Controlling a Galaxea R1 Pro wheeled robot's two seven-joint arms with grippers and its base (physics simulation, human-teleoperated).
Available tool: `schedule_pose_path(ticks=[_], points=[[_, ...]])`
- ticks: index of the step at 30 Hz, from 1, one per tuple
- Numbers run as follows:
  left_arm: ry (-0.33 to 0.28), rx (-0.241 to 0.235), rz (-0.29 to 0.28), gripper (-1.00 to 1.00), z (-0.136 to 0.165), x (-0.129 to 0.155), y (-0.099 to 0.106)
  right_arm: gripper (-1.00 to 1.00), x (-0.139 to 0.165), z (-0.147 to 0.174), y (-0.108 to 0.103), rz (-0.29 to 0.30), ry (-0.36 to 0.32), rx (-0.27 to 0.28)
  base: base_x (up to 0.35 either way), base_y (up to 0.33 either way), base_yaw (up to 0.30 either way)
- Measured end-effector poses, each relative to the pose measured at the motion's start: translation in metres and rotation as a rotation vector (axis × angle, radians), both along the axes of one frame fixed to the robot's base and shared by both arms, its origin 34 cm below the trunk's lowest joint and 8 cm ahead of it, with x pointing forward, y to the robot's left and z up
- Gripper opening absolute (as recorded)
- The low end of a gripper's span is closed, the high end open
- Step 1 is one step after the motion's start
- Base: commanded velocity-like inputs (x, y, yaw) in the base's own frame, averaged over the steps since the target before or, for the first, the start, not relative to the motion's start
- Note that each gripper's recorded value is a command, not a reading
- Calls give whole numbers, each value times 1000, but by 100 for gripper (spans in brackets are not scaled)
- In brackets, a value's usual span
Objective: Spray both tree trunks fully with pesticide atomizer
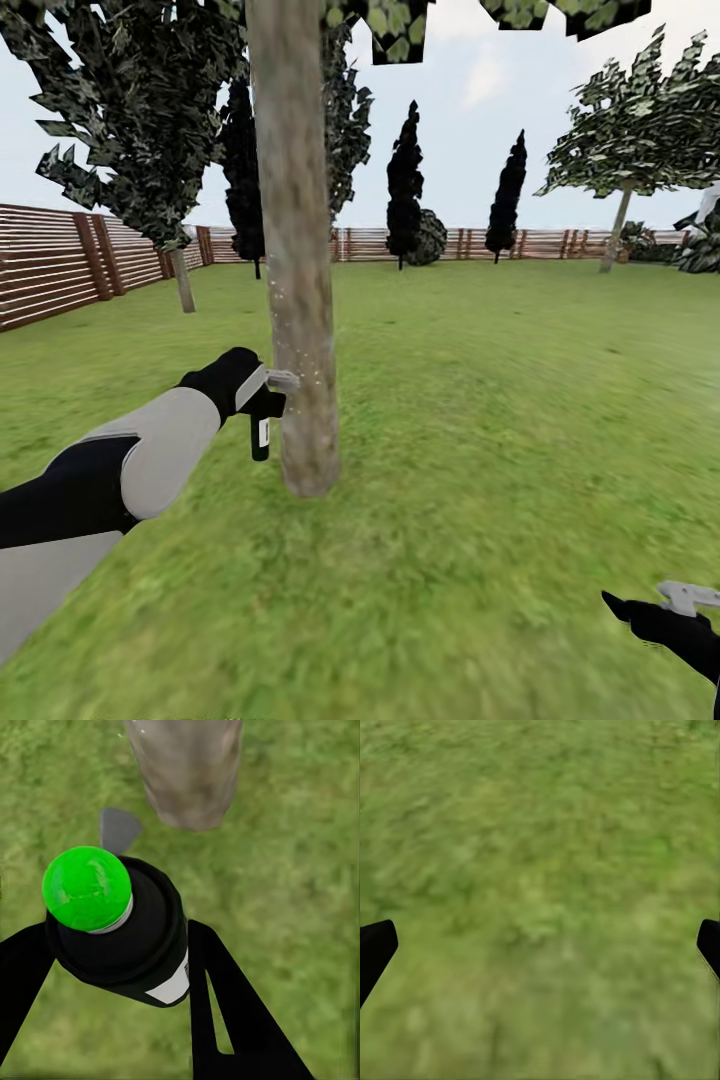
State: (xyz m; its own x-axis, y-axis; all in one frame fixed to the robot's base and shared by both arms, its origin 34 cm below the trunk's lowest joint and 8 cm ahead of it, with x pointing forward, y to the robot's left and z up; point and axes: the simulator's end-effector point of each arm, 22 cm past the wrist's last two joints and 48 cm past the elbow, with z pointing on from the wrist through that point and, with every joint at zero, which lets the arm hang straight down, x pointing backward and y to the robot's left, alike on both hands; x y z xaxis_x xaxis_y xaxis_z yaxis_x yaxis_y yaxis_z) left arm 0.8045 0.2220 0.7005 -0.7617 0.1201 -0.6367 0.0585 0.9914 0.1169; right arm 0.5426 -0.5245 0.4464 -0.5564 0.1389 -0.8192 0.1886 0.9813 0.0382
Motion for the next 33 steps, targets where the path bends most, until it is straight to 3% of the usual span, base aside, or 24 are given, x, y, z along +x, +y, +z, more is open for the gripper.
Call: schedule_pose_path(ticks=[9,22,28,33], points=[[-2,1,1,-100,1,0,1,100,0,1,0,0,-2,0,0,-284,91],[5,4,1,-100,-3,-2,1,100,0,1,0,0,-2,0,22,-57,246],[25,3,1,-100,-17,-6,1,100,0,1,0,1,-2,0,151,-269,36],[21,30,23,-100,-16,-6,8,100,0,1,0,1,-2,-1,132,-289,50]])
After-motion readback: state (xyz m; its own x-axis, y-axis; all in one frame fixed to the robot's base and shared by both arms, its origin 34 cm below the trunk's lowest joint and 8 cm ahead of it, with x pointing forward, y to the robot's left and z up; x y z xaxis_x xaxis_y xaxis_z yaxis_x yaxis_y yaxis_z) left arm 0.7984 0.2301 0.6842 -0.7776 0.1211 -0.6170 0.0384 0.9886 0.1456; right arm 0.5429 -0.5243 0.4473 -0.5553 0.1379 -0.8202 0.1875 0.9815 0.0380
